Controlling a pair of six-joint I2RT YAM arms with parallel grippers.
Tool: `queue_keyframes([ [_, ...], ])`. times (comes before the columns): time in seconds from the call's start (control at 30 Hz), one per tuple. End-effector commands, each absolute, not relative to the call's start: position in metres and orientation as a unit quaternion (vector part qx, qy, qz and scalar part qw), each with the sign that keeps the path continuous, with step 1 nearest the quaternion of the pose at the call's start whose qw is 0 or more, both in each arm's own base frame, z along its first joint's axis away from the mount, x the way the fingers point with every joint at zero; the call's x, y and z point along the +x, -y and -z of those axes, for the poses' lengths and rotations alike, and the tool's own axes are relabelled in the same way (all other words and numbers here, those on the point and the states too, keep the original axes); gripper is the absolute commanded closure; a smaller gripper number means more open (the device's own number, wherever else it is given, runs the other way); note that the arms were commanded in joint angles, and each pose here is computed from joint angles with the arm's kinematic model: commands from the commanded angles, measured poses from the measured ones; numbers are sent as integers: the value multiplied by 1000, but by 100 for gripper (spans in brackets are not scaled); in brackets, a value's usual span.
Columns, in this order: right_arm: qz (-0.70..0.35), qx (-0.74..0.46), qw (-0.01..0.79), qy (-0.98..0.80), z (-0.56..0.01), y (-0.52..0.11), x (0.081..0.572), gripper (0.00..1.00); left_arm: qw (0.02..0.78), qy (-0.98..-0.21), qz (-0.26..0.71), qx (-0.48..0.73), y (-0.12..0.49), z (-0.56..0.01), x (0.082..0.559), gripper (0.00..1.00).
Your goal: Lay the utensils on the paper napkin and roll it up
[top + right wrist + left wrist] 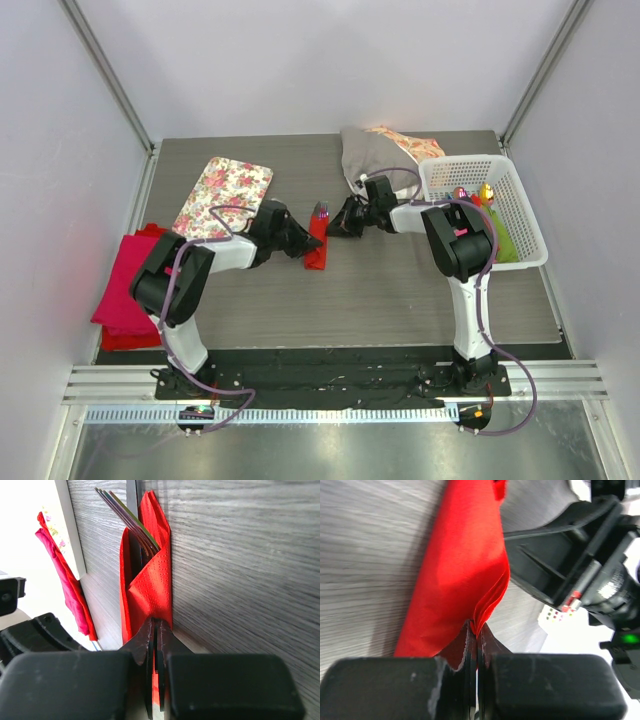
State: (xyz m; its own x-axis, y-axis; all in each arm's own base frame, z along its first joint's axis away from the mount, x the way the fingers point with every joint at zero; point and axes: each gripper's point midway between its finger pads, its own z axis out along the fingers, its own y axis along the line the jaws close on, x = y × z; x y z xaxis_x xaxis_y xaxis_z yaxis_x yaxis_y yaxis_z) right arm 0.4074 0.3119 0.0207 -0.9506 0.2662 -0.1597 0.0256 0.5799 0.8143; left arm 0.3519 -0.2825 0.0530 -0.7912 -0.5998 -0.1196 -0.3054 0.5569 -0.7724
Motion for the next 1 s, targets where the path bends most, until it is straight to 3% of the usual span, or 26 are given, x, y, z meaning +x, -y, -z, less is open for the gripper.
queue_keyframes([
  [0.0,-397,91,133,-903,8,-303,403,99,207,-835,448,-244,302,-81,363,100],
  [0.6,-396,92,133,-904,8,-303,403,99,163,-838,450,-260,308,-34,356,100],
  [0.97,-421,81,146,-892,-17,-309,408,99,102,-867,372,-316,283,15,334,100],
])
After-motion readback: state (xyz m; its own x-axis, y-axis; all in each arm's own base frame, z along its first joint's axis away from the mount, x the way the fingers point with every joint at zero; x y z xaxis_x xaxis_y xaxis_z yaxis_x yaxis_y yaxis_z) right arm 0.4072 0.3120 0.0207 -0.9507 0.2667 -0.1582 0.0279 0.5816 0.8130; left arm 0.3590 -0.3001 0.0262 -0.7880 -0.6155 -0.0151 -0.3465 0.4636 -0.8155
